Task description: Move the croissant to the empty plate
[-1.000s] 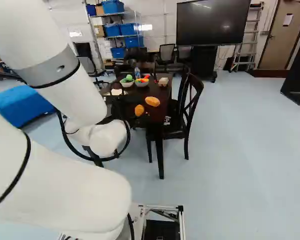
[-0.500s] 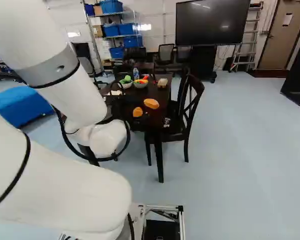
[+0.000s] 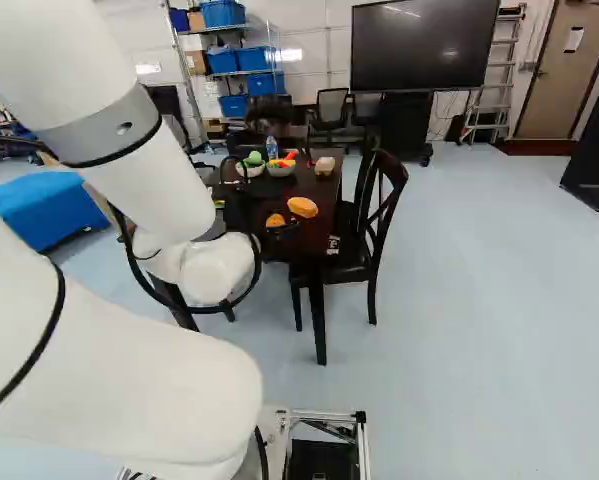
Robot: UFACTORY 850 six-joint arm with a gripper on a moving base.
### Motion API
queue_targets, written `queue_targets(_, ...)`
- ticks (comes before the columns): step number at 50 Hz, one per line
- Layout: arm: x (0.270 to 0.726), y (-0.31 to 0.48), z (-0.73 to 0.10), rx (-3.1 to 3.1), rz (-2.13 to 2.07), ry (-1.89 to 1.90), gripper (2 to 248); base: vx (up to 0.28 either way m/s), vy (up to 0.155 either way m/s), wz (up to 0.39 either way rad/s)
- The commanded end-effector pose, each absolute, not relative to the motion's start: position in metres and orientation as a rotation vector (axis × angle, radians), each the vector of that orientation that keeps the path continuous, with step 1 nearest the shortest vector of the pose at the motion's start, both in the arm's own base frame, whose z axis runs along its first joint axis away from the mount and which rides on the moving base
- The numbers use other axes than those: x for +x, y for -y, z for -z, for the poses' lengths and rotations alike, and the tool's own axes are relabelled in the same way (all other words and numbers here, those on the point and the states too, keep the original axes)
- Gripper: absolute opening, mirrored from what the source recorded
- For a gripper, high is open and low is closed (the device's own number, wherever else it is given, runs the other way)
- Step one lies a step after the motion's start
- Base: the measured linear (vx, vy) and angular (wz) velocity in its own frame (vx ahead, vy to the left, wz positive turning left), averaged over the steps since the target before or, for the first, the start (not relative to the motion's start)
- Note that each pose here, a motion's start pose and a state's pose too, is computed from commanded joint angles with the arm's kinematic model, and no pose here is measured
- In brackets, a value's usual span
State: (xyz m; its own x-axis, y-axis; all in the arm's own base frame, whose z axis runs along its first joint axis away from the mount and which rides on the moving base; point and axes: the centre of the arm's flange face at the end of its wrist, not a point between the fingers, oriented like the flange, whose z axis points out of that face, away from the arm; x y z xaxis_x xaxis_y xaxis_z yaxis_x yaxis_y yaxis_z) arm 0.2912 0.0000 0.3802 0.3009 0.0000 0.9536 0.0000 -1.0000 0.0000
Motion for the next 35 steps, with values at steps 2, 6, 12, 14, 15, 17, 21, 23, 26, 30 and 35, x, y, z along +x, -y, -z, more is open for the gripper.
queue_targets(2,0.295,0.000,-0.382,2.535,-1.856,0.000,247,0.000,0.000,0.000)
queue_targets(6,0.302,0.000,-0.385,2.541,-1.848,0.000,247,0.000,0.000,0.000)
queue_targets(12,0.313,0.000,-0.389,2.556,-1.827,0.000,247,0.000,0.000,0.000)
queue_targets(14,0.316,0.000,-0.391,2.561,-1.819,0.000,247,0.000,0.000,0.000)
queue_targets(15,0.318,0.000,-0.392,2.564,-1.815,0.000,247,0.000,0.000,0.000)
queue_targets(17,0.321,0.000,-0.393,2.570,-1.807,0.000,247,0.000,0.000,0.000)
queue_targets(21,0.328,0.000,-0.395,2.583,-1.788,0.000,247,0.000,0.000,0.000)
queue_targets(23,0.332,0.000,-0.397,2.591,-1.777,0.000,247,0.000,0.000,0.000)
queue_targets(26,0.337,0.000,-0.398,2.602,-1.760,0.000,247,0.000,0.000,0.000)
queue_targets(30,0.344,0.000,-0.400,2.618,-1.736,0.000,247,0.000,0.000,0.000)
queue_targets(35,0.352,0.000,-0.403,2.638,-1.706,0.000,247,0.000,0.000,0.000)
